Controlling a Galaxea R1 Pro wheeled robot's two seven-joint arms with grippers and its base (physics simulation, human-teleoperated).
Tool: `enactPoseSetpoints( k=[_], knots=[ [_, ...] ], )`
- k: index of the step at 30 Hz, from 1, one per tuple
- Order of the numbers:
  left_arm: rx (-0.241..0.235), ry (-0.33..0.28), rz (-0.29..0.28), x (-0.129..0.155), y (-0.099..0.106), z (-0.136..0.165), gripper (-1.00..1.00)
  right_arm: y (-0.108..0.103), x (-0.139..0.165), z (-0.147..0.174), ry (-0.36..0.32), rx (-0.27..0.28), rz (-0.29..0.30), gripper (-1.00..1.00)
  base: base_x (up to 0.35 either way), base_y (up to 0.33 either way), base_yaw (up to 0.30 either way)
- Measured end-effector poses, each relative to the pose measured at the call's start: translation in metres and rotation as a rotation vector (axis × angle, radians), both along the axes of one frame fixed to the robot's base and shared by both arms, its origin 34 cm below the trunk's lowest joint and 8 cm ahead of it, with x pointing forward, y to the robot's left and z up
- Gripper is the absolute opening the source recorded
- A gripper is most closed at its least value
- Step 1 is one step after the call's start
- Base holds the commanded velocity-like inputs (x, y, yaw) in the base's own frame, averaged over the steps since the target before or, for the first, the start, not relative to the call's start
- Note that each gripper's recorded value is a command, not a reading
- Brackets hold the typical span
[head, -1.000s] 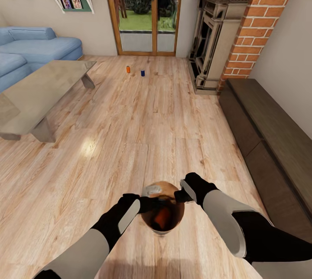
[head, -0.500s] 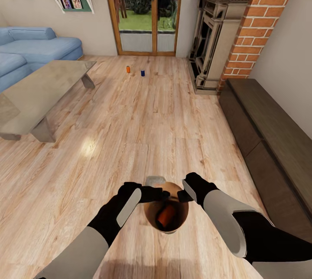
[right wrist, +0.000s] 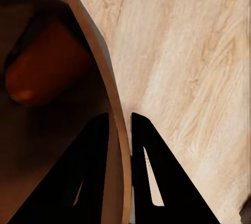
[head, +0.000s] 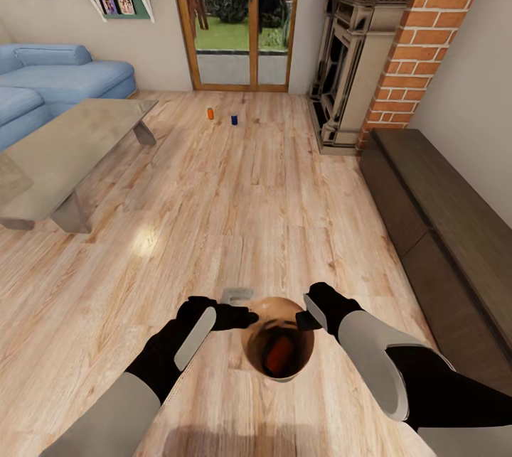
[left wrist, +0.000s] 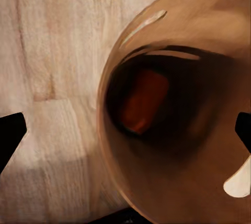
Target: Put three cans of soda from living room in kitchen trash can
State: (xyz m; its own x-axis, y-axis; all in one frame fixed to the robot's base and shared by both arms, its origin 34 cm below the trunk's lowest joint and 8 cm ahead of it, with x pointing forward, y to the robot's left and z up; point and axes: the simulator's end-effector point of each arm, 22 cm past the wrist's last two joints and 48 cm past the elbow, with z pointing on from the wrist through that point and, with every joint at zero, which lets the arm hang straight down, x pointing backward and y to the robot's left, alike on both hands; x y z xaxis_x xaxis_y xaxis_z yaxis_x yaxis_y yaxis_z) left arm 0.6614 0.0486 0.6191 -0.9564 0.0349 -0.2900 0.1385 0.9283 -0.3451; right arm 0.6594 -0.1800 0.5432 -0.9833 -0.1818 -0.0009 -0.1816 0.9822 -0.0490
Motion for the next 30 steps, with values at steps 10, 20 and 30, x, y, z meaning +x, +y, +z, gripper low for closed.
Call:
enactPoseSetpoints(
  k=[10, 20, 30],
  knots=[
    [0.073, 0.003, 0.022, 0.003, 0.051, -0.014, 1.0, -0.011, 0.001, -0.001, 0.0, -0.008, -0.013, -1.0, 0.0, 0.0, 0.0],
    [0.17, 0.125, 0.076, -0.029, 0.101, -0.058, 1.0, -0.021, 0.002, -0.001, -0.001, -0.015, -0.025, -1.0, 0.0, 0.0, 0.0],
    [0.242, 0.327, 0.211, -0.1, 0.158, -0.118, 1.0, -0.025, 0.004, -0.001, -0.008, -0.013, -0.037, -1.0, 0.0, 0.0, 0.0]
  ],
)
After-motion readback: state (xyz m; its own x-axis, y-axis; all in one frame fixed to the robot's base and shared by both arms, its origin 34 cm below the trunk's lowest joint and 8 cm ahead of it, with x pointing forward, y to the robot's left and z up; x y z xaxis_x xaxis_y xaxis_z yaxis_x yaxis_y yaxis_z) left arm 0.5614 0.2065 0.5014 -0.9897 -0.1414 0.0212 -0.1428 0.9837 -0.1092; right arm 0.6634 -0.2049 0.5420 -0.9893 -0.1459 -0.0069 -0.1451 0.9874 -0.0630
